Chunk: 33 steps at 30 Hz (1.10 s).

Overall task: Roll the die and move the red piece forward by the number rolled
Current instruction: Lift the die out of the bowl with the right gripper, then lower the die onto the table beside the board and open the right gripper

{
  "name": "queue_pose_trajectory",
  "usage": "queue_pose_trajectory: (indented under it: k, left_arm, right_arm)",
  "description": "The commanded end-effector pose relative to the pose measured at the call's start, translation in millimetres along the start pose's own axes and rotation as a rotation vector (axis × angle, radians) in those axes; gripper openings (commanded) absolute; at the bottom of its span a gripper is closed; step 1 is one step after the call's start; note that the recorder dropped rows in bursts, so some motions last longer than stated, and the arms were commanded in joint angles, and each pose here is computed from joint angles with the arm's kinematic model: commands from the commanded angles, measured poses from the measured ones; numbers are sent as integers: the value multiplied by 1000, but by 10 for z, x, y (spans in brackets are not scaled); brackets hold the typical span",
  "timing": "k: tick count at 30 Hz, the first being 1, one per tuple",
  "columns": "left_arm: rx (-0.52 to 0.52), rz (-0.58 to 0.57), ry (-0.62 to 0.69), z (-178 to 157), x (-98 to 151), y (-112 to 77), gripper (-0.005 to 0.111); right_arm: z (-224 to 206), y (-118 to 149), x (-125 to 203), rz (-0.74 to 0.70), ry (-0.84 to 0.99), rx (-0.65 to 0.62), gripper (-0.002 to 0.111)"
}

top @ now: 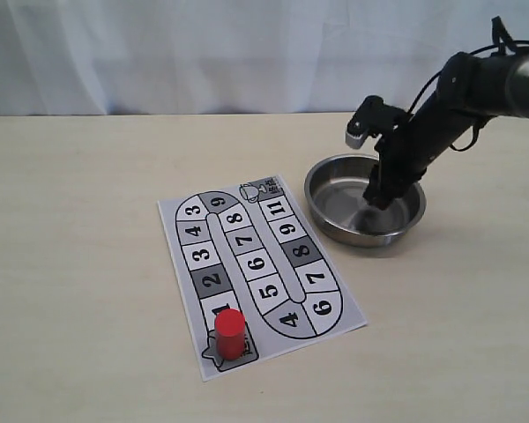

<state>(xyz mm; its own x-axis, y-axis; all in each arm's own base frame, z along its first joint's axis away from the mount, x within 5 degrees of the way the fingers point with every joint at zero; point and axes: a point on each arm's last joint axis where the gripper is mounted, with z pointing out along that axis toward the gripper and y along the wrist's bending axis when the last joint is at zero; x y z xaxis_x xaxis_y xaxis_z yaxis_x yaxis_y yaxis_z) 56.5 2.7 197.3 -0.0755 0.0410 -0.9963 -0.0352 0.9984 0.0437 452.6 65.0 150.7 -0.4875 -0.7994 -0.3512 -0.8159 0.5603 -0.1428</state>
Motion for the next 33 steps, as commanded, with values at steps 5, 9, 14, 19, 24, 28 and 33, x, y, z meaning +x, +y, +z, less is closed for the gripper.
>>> queue_pose_trajectory:
  k: [5, 9, 14, 19, 24, 28, 33]
  left_arm:
    - [1, -3, -20, -4, -31, 0, 0]
    - [1, -3, -20, -4, -31, 0, 0]
    - [1, -3, -20, -4, -31, 0, 0]
    - [1, -3, -20, -4, -31, 0, 0]
    - [1, -3, -18, -4, -29, 0, 0]
    - [1, -3, -18, -4, -29, 0, 0]
    - [1, -3, -18, -4, -29, 0, 0]
  right_arm:
    - [-684, 0, -218, 429, -131, 44, 4]
    - [-850, 29, -153, 580, -50, 63, 4]
    - [-942, 96, 15, 753, 103, 102, 4]
    - [-991, 184, 272, 845, 179, 250, 4]
    - [-1063, 245, 584, 831, 262, 474, 4]
    - [-1093, 232, 819, 856, 342, 702, 4]
    - [-969, 320, 958, 796, 397, 708, 4]
